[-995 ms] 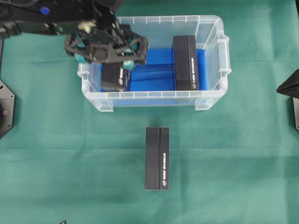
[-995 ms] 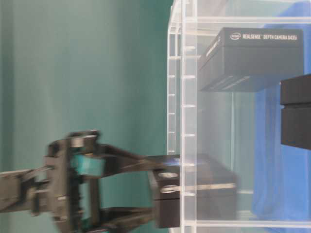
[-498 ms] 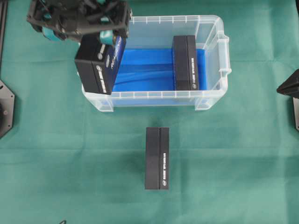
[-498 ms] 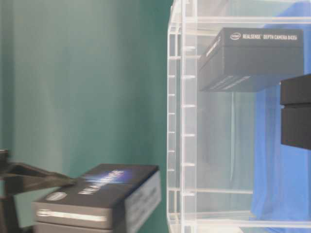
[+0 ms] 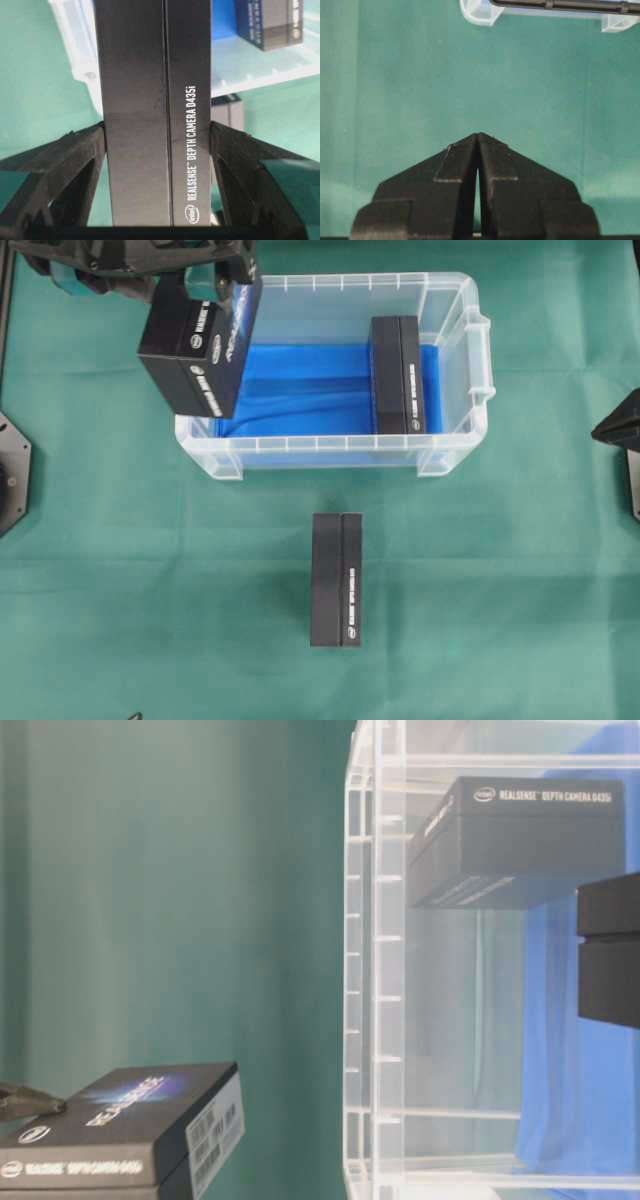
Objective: Take the box out of the case with the left arm.
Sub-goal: 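Raise the held black box clear of the case wall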
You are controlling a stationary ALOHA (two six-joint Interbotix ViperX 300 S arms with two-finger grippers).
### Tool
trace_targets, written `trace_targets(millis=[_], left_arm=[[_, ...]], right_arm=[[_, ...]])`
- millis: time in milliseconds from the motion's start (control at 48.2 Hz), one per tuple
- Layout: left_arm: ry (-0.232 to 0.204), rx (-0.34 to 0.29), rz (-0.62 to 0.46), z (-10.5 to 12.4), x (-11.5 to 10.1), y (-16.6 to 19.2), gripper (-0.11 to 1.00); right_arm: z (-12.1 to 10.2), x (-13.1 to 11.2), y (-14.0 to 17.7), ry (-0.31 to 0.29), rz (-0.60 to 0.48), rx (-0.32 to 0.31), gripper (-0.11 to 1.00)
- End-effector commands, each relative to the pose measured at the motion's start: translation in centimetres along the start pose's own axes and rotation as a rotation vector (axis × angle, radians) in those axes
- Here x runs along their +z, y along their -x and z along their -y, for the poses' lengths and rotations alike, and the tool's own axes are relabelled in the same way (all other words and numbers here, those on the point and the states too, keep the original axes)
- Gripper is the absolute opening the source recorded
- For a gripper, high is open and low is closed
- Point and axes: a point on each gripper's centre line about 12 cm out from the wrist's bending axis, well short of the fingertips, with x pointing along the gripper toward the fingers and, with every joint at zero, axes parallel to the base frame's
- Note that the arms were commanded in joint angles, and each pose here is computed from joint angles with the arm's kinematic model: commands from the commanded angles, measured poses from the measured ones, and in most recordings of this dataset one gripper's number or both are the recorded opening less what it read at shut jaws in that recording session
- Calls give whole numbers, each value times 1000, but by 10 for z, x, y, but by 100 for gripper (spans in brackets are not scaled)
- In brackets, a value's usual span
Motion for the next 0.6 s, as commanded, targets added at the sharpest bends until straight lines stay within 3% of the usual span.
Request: trace_targets(millis=[0,581], left_arm=[[7,-39,18,-2,1,15,62],[10,-38,20,-2,1,15,62]], right_arm=[[0,7,2,-3,9,-1,2],[0,6,3,-1,-3,-2,2]])
